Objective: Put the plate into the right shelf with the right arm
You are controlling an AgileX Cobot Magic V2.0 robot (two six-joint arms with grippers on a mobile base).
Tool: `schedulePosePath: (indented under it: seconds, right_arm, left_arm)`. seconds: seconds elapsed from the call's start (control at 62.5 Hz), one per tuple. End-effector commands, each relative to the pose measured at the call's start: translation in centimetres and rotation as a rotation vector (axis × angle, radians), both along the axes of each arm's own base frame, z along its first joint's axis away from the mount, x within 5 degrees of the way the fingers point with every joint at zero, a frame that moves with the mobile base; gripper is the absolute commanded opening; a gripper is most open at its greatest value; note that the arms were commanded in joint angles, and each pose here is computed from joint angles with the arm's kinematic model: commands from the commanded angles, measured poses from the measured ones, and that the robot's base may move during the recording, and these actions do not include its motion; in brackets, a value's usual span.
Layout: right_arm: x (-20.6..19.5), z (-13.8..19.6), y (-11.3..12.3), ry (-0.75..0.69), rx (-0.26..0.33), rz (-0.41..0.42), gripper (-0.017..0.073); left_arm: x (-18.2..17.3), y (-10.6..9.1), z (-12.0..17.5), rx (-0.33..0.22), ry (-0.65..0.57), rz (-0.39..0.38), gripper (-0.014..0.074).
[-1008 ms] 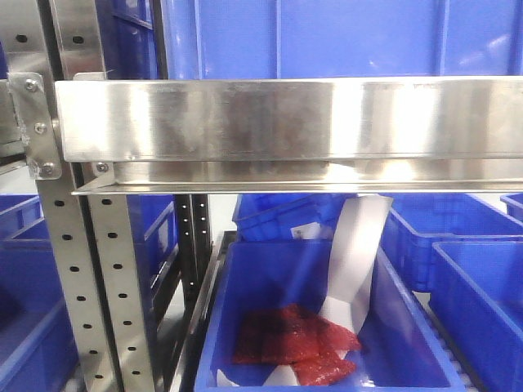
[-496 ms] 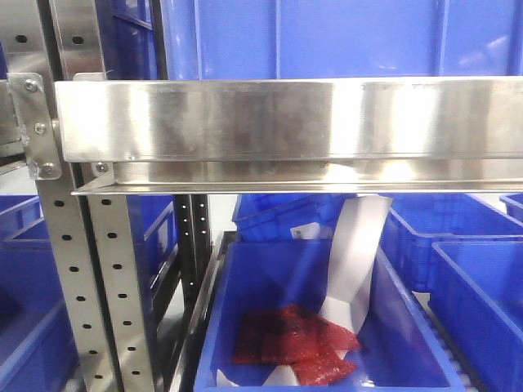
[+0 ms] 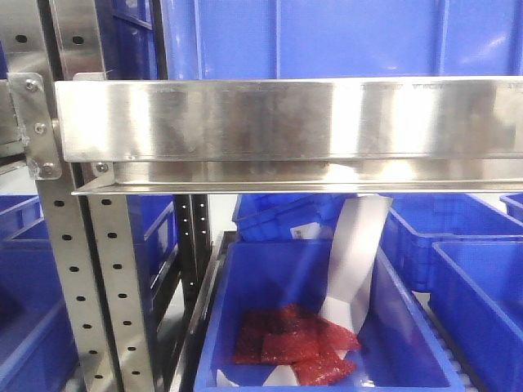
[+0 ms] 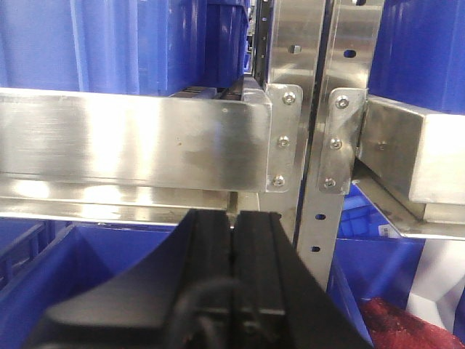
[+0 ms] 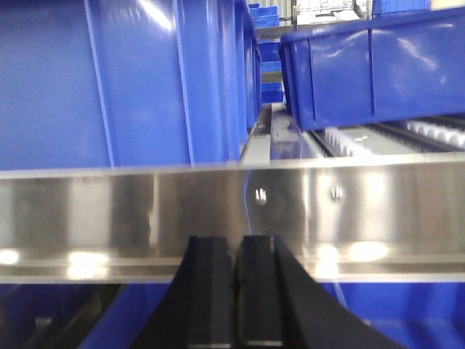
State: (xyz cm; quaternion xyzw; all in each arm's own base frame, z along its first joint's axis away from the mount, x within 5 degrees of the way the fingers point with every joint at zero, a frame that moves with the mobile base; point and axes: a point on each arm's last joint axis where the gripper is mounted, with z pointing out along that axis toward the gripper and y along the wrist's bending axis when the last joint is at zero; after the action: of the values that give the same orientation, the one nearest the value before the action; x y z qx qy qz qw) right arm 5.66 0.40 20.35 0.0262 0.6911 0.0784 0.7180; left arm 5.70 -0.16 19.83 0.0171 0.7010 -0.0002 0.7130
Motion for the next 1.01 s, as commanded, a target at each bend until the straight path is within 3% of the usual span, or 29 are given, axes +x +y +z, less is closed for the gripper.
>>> schedulePosePath:
  seconds: [0.0, 0.24, 0.432, 0.608, 0.992]
  right_arm:
    - [-0.26, 0.96, -0.07, -0.090, -0.003, -0.011, 0.0049]
    - [-0.25, 0.85, -0.55, -0.078, -0.007, -0.099, 0.0049]
    - [-0.25, 0.86, -0.54, -0.079, -0.009, -0.097, 0.0049]
    - [-0.25, 0.92, -0.54, -0.087, -0.066, -0.102, 0.0049]
    - [-0.26, 0.93, -0.54, -0.088, -0.062, -0.101, 0.0049]
  left_arm:
    - [-0.08, 0.10, 0.52, -0.018, -0.089, 0.009, -0.0128]
    - [-0.08, 0.10, 0.52, -0.018, -0.089, 0.009, -0.0128]
    - [-0.08, 0.10, 0.52, -0.018, -0.089, 0.009, -0.0128]
    - [-0.08, 0.10, 0.52, -0.018, -0.089, 0.009, -0.0128]
    - [-0.08, 0.10, 0.52, -0.018, -0.089, 0.009, -0.0128]
